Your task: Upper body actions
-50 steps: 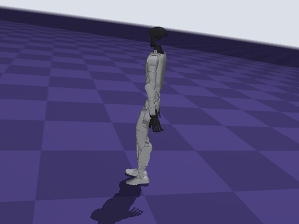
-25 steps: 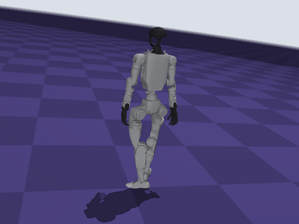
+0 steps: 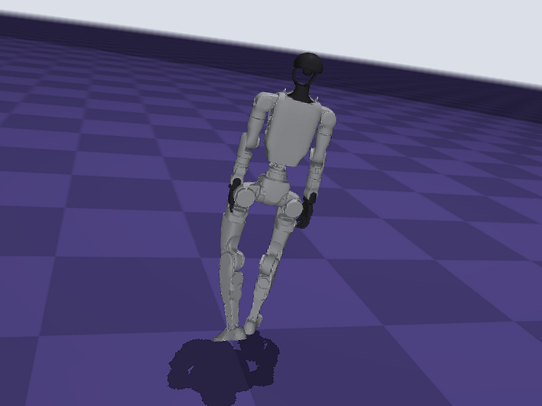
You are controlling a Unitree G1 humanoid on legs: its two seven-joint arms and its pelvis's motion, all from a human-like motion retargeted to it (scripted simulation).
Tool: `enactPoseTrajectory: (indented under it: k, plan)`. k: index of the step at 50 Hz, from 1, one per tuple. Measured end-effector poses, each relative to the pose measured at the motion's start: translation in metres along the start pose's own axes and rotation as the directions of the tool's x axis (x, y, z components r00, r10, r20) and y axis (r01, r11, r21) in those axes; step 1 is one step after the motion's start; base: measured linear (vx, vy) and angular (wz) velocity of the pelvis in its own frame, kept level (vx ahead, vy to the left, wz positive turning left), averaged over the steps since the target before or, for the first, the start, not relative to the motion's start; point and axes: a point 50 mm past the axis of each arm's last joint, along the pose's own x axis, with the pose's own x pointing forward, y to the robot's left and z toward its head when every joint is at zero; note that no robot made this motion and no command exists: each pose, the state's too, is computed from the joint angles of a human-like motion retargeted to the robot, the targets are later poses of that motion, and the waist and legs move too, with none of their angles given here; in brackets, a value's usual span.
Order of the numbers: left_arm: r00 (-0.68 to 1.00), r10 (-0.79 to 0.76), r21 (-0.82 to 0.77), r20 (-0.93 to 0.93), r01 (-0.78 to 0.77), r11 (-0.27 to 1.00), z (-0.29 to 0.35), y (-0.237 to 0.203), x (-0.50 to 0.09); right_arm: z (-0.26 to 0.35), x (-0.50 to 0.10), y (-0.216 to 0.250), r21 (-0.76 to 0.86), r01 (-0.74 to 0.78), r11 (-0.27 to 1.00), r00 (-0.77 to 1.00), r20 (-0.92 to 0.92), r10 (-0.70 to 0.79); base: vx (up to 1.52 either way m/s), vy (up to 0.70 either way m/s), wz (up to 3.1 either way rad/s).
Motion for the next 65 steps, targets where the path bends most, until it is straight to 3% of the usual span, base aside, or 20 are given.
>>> enactPoseTrajectory:
  k: [10,21,30,33,43,53,65]
  plan:
    - [1.0,0.005,-0.005,0.024,-0.005,1.0,0.005,0.001,0.0,0.006,-0.002,-0.019,-0.021,0.056,0.998,0.998,0.009,-0.056,-0.07,-0.05,-1.03]
    - [0.999,-0.041,-0.028,-0.023,0.04,0.999,-0.011,-0.008,0.001,-0.073,-0.01,-0.007,-0.03,0.013,0.999,0.957,-0.291,-0.021,0.26,-0.01,-0.53]
    - [0.996,-0.02,0.024,-0.091,0.022,0.999,-0.028,-0.001,0.0,-0.083,-0.011,0.028,0.442,0.017,0.897,0.955,-0.273,0.116,0.29,-0.02,-0.36]
    - [0.996,-0.026,-0.012,-0.08,0.026,1.0,-0.025,-0.004,0.0,-0.079,-0.01,0.025,0.407,0.019,0.913,0.959,-0.264,0.098,0.16,-0.02,-0.41]
    - [0.998,-0.042,-0.005,-0.036,0.042,0.999,-0.012,-0.004,0.0,-0.047,-0.004,0.012,-0.039,-0.045,0.998,0.978,-0.203,0.036,0.1,-0.01,-0.21]
    - [0.998,-0.039,0.008,-0.047,0.04,0.999,-0.015,-0.003,0.0,-0.024,-0.002,0.019,0.005,-0.067,0.998,0.991,-0.115,0.067,0.01,-0.01,-0.06]
    - [0.993,-0.026,0.01,-0.116,0.028,1.0,-0.035,-0.002,-0.001,-0.044,-0.004,0.014,-0.019,-0.052,0.998,0.981,-0.188,0.048,0.0,0.0,-0.01]
